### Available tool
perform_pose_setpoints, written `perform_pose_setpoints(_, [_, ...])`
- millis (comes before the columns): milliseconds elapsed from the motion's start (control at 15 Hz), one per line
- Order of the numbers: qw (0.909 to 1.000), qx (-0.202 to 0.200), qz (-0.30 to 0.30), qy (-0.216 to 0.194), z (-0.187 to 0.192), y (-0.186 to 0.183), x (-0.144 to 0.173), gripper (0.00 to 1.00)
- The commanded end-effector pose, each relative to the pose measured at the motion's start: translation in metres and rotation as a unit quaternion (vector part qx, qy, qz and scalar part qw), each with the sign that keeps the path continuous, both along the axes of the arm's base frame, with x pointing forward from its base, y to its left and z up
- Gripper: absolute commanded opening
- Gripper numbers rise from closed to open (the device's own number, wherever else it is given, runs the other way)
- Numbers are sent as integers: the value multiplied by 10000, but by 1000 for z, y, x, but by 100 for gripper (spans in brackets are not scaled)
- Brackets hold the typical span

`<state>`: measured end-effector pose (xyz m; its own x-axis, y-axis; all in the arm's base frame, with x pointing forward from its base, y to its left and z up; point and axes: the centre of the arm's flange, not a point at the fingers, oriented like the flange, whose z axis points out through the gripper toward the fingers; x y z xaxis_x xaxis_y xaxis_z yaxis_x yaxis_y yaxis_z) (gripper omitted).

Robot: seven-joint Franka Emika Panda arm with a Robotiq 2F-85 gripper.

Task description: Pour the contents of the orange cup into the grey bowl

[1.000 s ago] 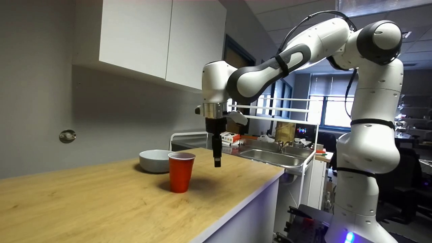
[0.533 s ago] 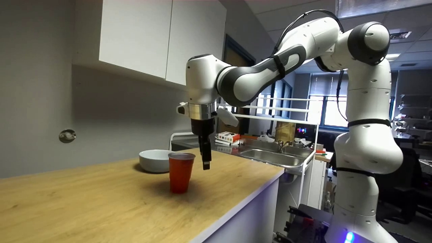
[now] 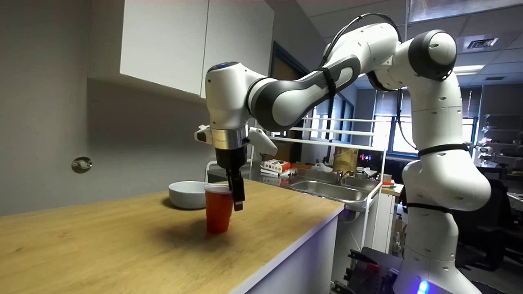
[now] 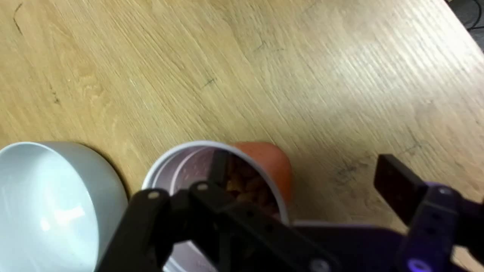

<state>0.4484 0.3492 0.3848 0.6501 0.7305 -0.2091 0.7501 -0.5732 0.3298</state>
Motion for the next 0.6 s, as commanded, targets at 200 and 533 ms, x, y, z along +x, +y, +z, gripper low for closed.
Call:
perform_pose_setpoints(200, [9993,27,221,315,-13,20,24,100])
perform_pose_setpoints(533, [9991,102,242,336,-22,21,34,59])
